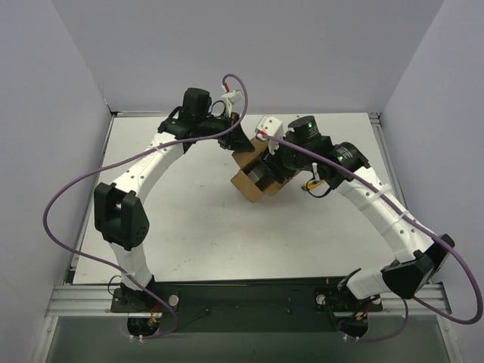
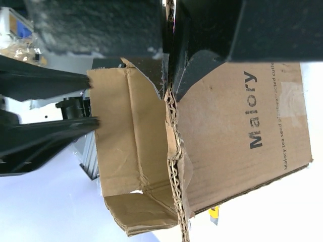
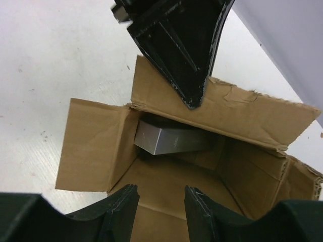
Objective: Unpack the express box
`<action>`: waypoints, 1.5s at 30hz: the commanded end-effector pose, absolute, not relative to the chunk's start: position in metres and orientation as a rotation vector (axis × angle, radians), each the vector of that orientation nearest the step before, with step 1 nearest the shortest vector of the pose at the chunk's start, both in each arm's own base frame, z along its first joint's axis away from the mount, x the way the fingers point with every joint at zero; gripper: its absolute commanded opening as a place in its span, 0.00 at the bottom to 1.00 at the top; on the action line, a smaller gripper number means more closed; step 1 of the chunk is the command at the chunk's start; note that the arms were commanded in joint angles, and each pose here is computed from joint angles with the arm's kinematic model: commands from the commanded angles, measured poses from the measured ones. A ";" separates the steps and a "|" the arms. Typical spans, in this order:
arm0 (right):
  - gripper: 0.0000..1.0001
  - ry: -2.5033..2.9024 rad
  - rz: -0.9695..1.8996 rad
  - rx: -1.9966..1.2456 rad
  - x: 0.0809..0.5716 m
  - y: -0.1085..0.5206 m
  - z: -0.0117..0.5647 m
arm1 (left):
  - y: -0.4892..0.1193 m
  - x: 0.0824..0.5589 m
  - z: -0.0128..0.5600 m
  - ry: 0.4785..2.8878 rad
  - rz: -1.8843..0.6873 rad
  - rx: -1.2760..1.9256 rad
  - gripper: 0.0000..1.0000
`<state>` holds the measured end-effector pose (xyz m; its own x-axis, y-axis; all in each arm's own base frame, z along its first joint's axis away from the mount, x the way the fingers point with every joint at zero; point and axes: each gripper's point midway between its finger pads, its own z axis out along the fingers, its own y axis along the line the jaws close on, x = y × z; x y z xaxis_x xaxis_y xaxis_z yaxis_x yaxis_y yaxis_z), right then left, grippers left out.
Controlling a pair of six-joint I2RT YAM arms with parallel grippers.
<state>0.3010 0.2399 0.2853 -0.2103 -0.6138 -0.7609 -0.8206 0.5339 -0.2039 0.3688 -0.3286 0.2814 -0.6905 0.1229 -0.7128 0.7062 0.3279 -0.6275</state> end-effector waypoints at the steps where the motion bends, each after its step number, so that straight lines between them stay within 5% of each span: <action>1: 0.42 2.000 0.186 -1.148 0.304 0.218 0.254 | -0.328 0.342 0.341 1.847 -1.275 0.860 0.00; 11: 0.47 1.989 0.112 -1.041 0.289 0.185 0.196 | -0.328 0.295 0.290 1.802 -1.219 0.935 0.00; 22: 0.49 2.011 0.188 -0.963 0.278 0.183 0.183 | -0.327 0.307 0.295 1.679 -1.148 0.866 0.00; 36: 0.48 1.746 0.300 -0.739 0.330 0.209 0.307 | -0.264 0.353 0.367 1.599 -0.659 0.959 0.00; 45: 0.49 1.821 0.184 -0.588 0.334 0.164 0.286 | -0.320 0.326 0.254 1.745 -0.716 1.249 0.00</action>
<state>0.3308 0.1926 0.2867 -0.1949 -0.3398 -0.9201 -0.5819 0.7952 -0.1704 0.3354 -0.2944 0.3107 -0.1428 0.3542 -0.9242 0.8995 0.4360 0.0281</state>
